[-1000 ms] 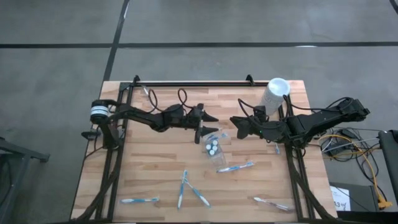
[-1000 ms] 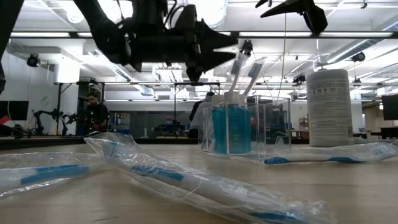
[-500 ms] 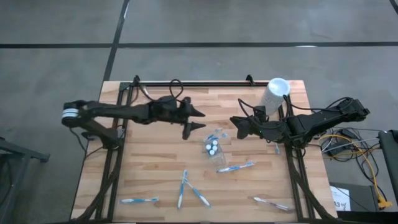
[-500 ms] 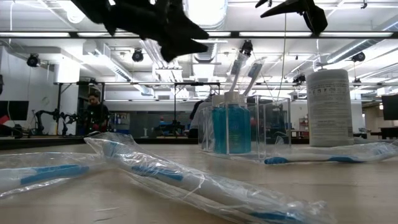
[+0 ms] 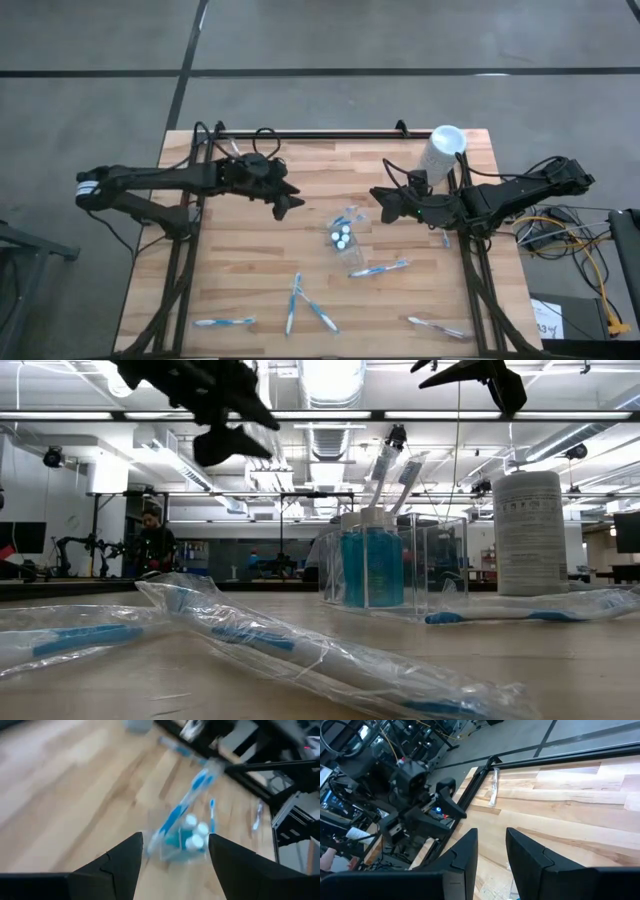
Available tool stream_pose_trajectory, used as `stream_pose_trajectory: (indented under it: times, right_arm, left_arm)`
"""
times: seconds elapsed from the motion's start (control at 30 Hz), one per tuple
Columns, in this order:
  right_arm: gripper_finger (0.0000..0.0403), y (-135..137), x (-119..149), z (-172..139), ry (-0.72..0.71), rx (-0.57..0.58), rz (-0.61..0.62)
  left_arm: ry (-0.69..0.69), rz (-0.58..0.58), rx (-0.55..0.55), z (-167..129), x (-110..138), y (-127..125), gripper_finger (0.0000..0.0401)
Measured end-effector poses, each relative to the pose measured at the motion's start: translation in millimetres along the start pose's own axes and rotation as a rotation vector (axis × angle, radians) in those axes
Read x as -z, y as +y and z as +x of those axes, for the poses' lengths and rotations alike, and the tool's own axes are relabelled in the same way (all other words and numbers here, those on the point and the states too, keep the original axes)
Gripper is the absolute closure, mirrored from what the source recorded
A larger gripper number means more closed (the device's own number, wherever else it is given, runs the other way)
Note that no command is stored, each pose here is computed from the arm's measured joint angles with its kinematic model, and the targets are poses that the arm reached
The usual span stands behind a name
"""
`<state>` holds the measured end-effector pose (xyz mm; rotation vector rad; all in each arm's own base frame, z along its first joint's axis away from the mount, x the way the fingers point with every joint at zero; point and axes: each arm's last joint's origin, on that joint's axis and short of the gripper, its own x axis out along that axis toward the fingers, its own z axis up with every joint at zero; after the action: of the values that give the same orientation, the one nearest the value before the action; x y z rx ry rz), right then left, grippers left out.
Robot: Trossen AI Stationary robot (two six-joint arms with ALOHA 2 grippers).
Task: Pick & Place toothbrushing station
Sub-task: Put the blue toothbrush into the left section of the transparent organizer
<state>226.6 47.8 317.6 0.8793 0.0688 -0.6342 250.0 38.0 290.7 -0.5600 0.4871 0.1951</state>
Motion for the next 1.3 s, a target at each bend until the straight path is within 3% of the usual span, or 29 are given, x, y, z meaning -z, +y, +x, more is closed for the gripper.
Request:
stream_pose_trajectory:
  times: [0.17, 0.43, 0.6, 0.93, 1.17, 1.3]
  right_arm:
    - [0.0305, 0.0, 0.0, 0.0, 0.000, 0.000, 0.002]
    - [0.0305, 0.0, 0.0, 0.0, 0.000, 0.000, 0.001]
    - [0.0305, 0.1, 0.0, 0.0, 0.000, -0.001, 0.001]
    - [0.0305, 0.1, 0.0, 0.0, 0.000, 0.000, -0.001]
    - [0.0305, 0.1, 0.0, 0.0, 0.000, 0.000, 0.001]
    - [0.0305, 0.0, 0.0, 0.1, 0.000, 0.000, 0.001]
  left_arm:
    - [0.071, -0.106, -0.023, -3.9, 6.6, -4.8, 0.0169]
    - [0.284, -0.367, -0.184, -5.4, 34.2, -4.3, 0.0169]
    - [0.368, -0.369, -0.188, -4.7, 50.7, -19.1, 0.0169]
    - [0.353, -0.442, -0.214, -1.9, 76.7, -53.3, 0.0169]
    - [0.329, -0.501, -0.195, 16.5, 90.1, -71.6, 0.0169]
    - [0.352, -0.472, -0.185, 30.9, 96.1, -84.8, 0.0169]
